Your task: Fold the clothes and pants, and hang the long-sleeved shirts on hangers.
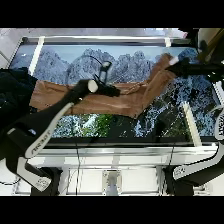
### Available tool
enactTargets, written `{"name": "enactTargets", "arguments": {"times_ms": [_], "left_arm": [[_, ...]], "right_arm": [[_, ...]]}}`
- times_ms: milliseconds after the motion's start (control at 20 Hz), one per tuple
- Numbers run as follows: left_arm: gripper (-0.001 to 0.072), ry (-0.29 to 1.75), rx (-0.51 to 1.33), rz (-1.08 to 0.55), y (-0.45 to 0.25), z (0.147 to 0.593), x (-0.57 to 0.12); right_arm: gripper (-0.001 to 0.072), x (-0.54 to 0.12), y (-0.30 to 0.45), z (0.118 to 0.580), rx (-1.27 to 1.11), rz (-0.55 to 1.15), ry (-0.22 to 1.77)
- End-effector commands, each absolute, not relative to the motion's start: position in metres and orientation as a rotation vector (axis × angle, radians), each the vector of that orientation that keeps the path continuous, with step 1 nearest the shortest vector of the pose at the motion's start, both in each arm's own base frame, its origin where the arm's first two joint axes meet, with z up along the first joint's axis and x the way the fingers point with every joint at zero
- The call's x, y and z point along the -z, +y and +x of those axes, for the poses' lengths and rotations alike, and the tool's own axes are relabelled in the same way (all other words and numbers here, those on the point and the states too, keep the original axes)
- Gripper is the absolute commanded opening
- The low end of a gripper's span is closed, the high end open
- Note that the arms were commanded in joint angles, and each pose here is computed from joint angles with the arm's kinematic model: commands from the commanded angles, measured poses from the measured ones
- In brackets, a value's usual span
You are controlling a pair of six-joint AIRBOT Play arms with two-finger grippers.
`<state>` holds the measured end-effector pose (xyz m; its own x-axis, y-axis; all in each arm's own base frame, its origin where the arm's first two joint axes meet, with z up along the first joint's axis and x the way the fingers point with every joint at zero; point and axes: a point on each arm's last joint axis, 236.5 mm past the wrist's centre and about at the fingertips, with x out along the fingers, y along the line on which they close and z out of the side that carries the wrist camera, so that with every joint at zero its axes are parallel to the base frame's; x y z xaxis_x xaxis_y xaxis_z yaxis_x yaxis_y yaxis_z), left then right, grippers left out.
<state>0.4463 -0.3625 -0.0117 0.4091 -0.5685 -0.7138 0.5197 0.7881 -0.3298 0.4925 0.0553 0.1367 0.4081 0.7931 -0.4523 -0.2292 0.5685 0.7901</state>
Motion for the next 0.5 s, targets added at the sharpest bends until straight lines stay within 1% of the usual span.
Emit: {"name": "enactTargets", "arguments": {"times_ms": [0, 100, 150, 300, 450], "left_arm": [[0.0013, 0.951, 0.725, -0.1, -0.403, 0.427, 0.042], [0.0012, 0.934, 0.691, -0.064, -0.379, 0.443, 0.037], [0.0013, 0.931, 0.659, -0.051, -0.355, 0.456, 0.029], [0.0013, 0.993, 0.538, -0.052, -0.256, 0.477, -0.003], [0.0013, 1.047, 0.417, -0.126, -0.159, 0.477, -0.04]], "right_arm": [[0.0027, -0.151, 0.137, 0.479, -0.842, 0.617, 0.994], [0.0027, -0.148, 0.173, 0.474, -0.881, 0.571, 1.006], [0.0028, -0.146, 0.187, 0.475, -0.879, 0.545, 1.0], [0.0027, -0.13, 0.23, 0.48, -0.831, 0.484, 1.009], [0.0027, -0.099, 0.282, 0.472, -0.81, 0.421, 1.064]]}}
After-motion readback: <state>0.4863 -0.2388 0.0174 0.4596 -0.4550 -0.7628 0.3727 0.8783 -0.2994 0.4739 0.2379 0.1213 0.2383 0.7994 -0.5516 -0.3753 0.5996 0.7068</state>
